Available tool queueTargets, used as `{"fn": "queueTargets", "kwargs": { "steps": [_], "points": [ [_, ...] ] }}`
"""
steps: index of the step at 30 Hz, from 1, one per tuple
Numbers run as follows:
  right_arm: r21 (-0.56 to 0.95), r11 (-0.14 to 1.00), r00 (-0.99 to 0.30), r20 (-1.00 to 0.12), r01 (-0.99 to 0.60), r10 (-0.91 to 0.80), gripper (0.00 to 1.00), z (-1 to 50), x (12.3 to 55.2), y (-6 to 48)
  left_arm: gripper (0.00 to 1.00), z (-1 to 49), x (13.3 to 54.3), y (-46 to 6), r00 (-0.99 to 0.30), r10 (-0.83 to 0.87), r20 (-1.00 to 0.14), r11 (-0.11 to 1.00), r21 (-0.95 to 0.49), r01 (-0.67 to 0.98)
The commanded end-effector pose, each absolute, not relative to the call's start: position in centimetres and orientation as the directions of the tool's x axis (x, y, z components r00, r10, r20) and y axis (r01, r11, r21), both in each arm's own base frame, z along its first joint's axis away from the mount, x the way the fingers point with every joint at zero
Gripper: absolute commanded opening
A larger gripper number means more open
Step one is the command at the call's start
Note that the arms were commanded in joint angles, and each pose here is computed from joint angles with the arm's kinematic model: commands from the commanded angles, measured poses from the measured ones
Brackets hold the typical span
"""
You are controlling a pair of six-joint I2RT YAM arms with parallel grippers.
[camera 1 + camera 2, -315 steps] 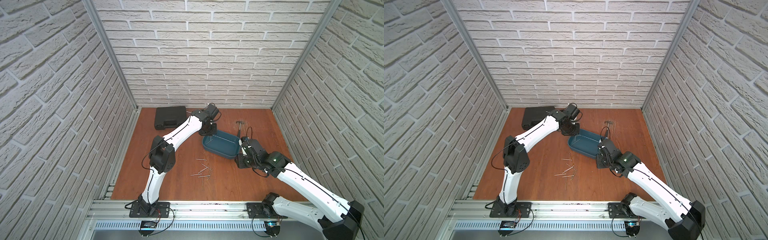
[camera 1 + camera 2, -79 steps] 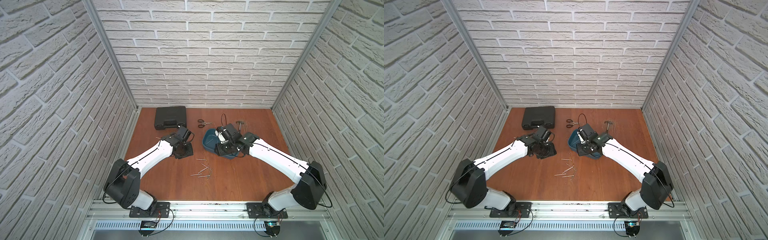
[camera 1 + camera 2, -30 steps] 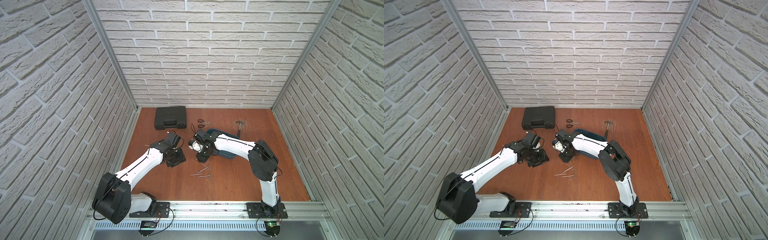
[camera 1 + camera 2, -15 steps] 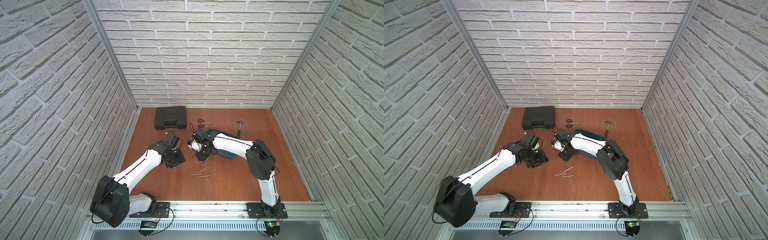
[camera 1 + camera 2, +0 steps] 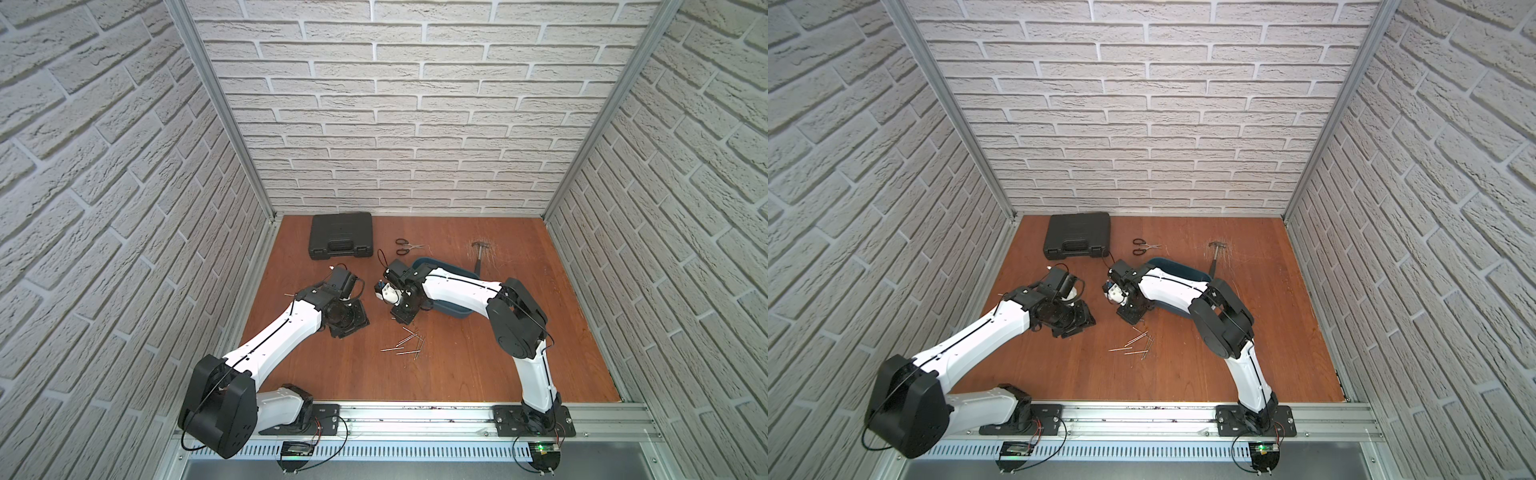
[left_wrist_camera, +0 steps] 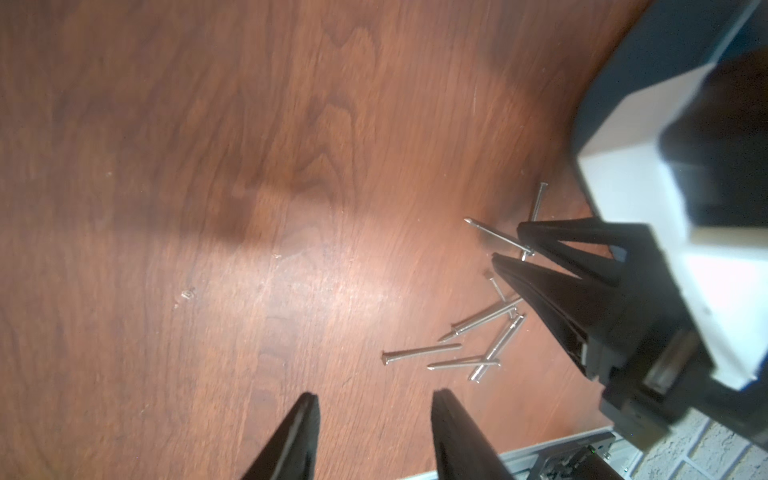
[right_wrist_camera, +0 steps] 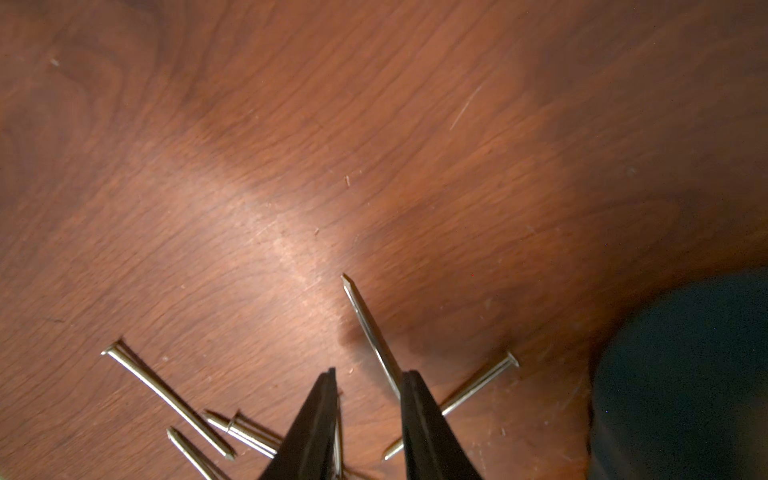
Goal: Put the nails on the desktop into the storage box
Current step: Pick up the nail from the center of the board.
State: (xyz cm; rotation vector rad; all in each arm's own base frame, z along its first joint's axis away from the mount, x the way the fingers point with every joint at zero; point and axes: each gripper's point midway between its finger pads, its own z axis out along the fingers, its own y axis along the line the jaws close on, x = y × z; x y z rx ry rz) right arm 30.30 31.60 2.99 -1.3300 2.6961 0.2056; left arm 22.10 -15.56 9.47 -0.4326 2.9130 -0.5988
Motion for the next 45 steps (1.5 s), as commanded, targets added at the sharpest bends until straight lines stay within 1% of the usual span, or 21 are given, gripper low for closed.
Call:
{"fn": "queueTargets", "kwargs": {
  "steps": [1, 7, 13, 21, 25, 31, 33, 40, 45],
  "points": [
    [0.053, 0.601, -0.601, -0.156, -0.797, -0.784, 0.31, 2.3, 29.9, 31.5, 0.48, 9.3, 21.8, -15.3, -0.949, -0.308, -0.065, 0.878, -0.404, -0.257],
    [0.028, 0.610, -0.607, -0.144, -0.792, -0.781, 0.31, 1.6, 30.2, 31.2, 0.48, 9.3, 21.8, -15.3, -0.949, -0.309, -0.067, 0.877, -0.407, -0.257],
    [0.018, 0.612, -0.608, -0.132, -0.791, -0.783, 0.26, 1.2, 30.1, 31.0, 0.49, 9.1, 21.9, -15.1, -0.945, -0.320, -0.072, 0.875, -0.405, -0.266],
    [-0.006, 0.589, -0.585, -0.109, -0.808, -0.804, 0.18, 0.4, 29.2, 30.8, 0.49, 9.1, 22.2, -15.2, -0.939, -0.337, -0.072, 0.862, -0.424, -0.277],
    [-0.002, 0.588, -0.583, -0.117, -0.809, -0.804, 0.14, 0.3, 28.8, 31.1, 0.49, 9.1, 22.2, -15.2, -0.937, -0.339, -0.077, 0.862, -0.425, -0.277],
    [-0.005, 0.584, -0.578, -0.124, -0.812, -0.806, 0.05, 0.5, 28.6, 31.5, 0.49, 9.0, 22.2, -15.1, -0.937, -0.341, -0.077, 0.861, -0.424, -0.279],
    [-0.001, 0.587, -0.582, -0.134, -0.810, -0.802, 0.02, 0.7, 28.6, 31.8, 0.49, 8.9, 22.2, -15.0, -0.936, -0.343, -0.078, 0.862, -0.423, -0.281],
    [0.008, 0.615, -0.605, -0.187, -0.789, -0.774, 0.02, 2.6, 29.1, 32.6, 0.48, 9.1, 22.2, -15.0, -0.935, -0.345, -0.087, 0.861, -0.426, -0.278],
    [0.025, 0.637, -0.621, -0.255, -0.770, -0.741, 0.02, 5.4, 29.7, 33.6, 0.49, 9.3, 22.4, -15.0, -0.934, -0.343, -0.096, 0.862, -0.427, -0.273]
  ]
}}
